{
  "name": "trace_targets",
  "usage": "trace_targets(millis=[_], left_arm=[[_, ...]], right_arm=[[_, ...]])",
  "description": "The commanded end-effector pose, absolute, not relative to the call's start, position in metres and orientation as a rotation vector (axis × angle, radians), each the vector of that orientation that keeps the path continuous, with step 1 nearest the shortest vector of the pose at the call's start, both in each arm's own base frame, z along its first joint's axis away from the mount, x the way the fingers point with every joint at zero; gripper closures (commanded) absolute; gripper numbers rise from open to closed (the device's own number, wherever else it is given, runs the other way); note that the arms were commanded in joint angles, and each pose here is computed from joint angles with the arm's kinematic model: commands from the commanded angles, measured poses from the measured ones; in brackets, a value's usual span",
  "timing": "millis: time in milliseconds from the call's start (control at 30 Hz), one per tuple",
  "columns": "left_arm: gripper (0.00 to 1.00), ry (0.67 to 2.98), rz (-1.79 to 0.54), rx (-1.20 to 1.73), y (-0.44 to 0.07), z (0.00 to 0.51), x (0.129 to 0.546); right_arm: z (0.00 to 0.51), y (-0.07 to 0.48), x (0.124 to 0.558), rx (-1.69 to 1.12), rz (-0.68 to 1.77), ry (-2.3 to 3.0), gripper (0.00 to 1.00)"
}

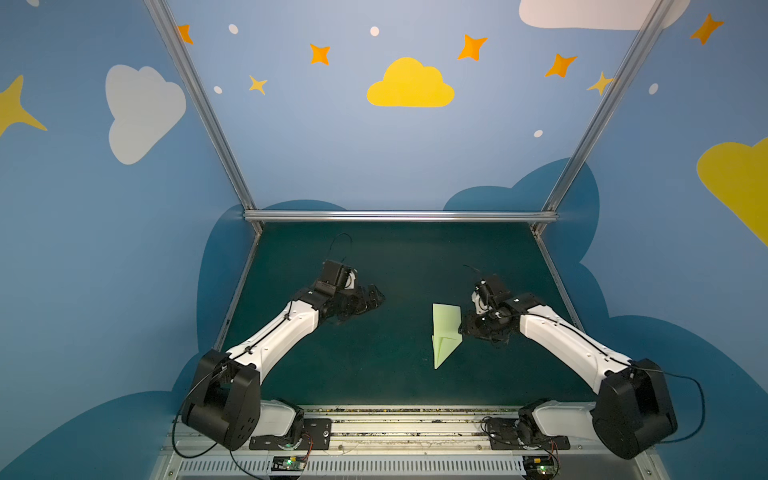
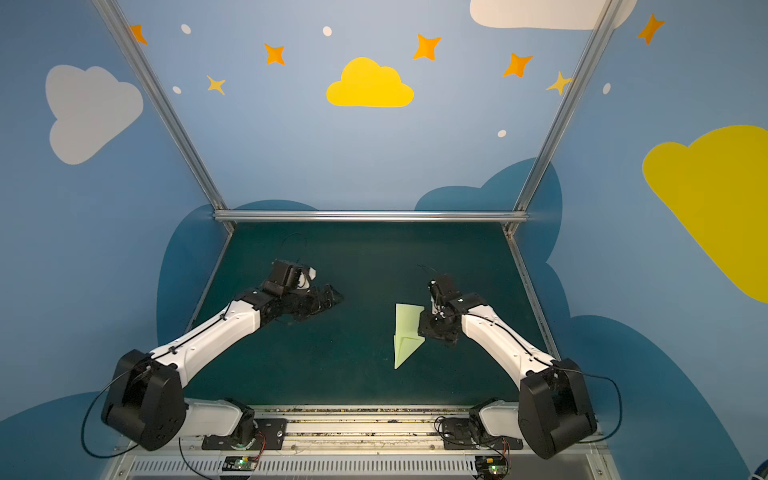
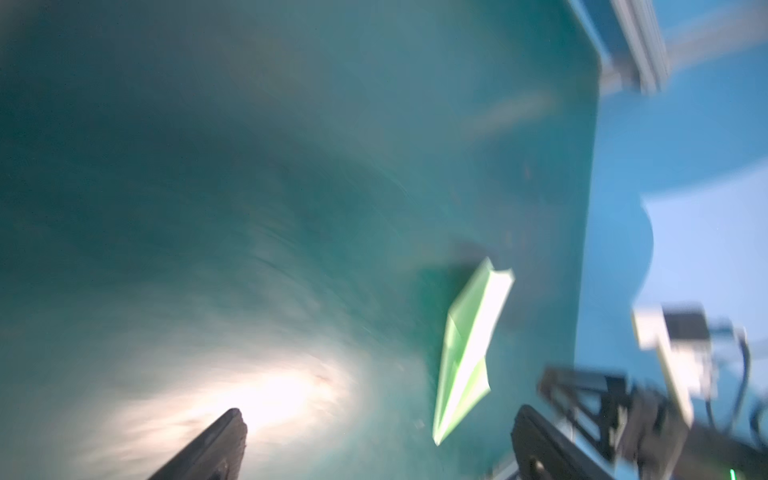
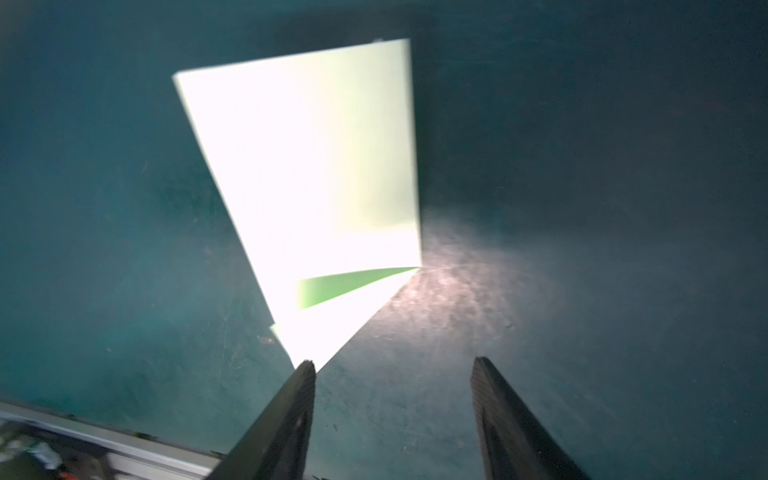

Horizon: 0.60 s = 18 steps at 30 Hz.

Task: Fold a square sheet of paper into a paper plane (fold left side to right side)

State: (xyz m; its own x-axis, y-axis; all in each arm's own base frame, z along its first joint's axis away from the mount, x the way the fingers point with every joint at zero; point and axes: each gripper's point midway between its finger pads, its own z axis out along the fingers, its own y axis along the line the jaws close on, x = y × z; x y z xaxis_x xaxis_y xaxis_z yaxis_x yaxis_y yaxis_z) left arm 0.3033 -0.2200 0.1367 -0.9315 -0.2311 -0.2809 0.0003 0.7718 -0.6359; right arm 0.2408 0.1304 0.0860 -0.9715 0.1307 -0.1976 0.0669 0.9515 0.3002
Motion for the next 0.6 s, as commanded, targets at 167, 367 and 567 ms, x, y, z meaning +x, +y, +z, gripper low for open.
trace_targets(millis=[167, 367, 567], left_arm=[[0.00, 2.692, -1.162, 0.184, -0.346, 0.131, 0.257], [0.02, 2.737, -1.258, 0.507, -0.428, 0.123, 0.213], [0.04, 2.785, -1.274, 0.541, -0.459, 0.103, 0.209]], right_arm=[[0.087, 0.111, 0.251, 0.376, 0.790, 2.780, 0.40], [0.082, 0.097, 0.256, 0.500, 0.898, 2.728, 0.40], [0.083, 0.096, 0.260, 0.517, 0.954, 2.705, 0.40]])
